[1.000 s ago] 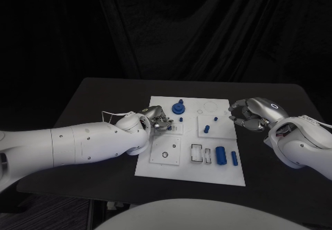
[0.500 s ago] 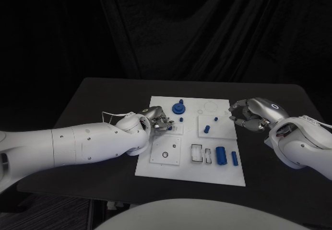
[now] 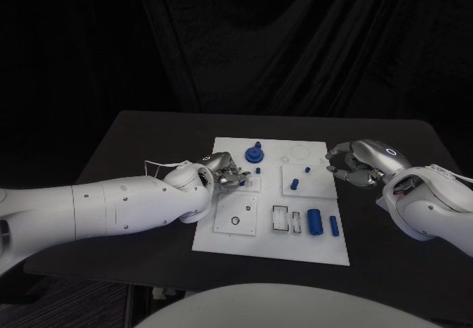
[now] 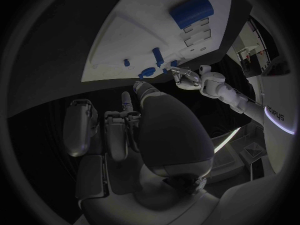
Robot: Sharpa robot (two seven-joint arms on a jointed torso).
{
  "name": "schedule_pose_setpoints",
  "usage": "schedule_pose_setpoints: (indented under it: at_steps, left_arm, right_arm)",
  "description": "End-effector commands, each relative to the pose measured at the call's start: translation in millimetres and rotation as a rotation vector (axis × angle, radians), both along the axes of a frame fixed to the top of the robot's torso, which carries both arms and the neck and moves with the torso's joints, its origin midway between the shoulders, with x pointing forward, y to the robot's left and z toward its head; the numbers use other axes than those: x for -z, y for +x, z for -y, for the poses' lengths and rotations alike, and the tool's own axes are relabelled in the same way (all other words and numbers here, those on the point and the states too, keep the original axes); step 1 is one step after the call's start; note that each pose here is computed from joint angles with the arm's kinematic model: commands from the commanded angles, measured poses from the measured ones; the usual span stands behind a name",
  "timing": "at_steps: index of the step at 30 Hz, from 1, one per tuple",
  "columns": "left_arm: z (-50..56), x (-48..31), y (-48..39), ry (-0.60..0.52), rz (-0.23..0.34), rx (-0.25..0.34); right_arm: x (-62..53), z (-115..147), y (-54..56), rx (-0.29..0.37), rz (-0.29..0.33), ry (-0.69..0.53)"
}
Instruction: Assemble the parts on the task board
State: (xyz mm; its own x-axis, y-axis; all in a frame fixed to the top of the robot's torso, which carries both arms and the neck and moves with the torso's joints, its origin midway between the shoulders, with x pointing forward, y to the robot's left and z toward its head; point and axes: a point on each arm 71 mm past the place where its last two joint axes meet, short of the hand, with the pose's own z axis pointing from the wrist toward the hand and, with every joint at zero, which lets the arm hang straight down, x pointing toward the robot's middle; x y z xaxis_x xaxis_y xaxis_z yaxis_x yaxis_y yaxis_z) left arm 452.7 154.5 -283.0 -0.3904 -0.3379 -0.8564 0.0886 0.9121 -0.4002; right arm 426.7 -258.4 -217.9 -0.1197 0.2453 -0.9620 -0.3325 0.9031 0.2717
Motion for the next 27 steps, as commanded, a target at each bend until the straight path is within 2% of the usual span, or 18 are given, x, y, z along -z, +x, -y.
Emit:
schedule_pose_setpoints:
  at_steps: [1, 16, 21, 27]
  left_arm:
    - [1.8, 0.1, -1.3, -0.007, 0.003, 0.018]
    - [-0.1, 1.9, -1.0, 0.008, -0.012, 0.010]
    - [0.1, -1.8, -1.9, -0.026, 0.025, 0.018]
    - [-0.1, -11.1, -8.0, -0.089, 0.089, 0.025]
  right_arm:
    - [1.4, 0.7, -0.7, 0.009, -0.008, -0.005]
    - [0.7, -2.6, -3.1, -0.001, -0.012, 0.000]
    - [0.6, -1.0, -3.4, 0.002, -0.012, -0.001]
    - [-0.1, 1.6, -4.2, 0.007, -0.007, 0.001]
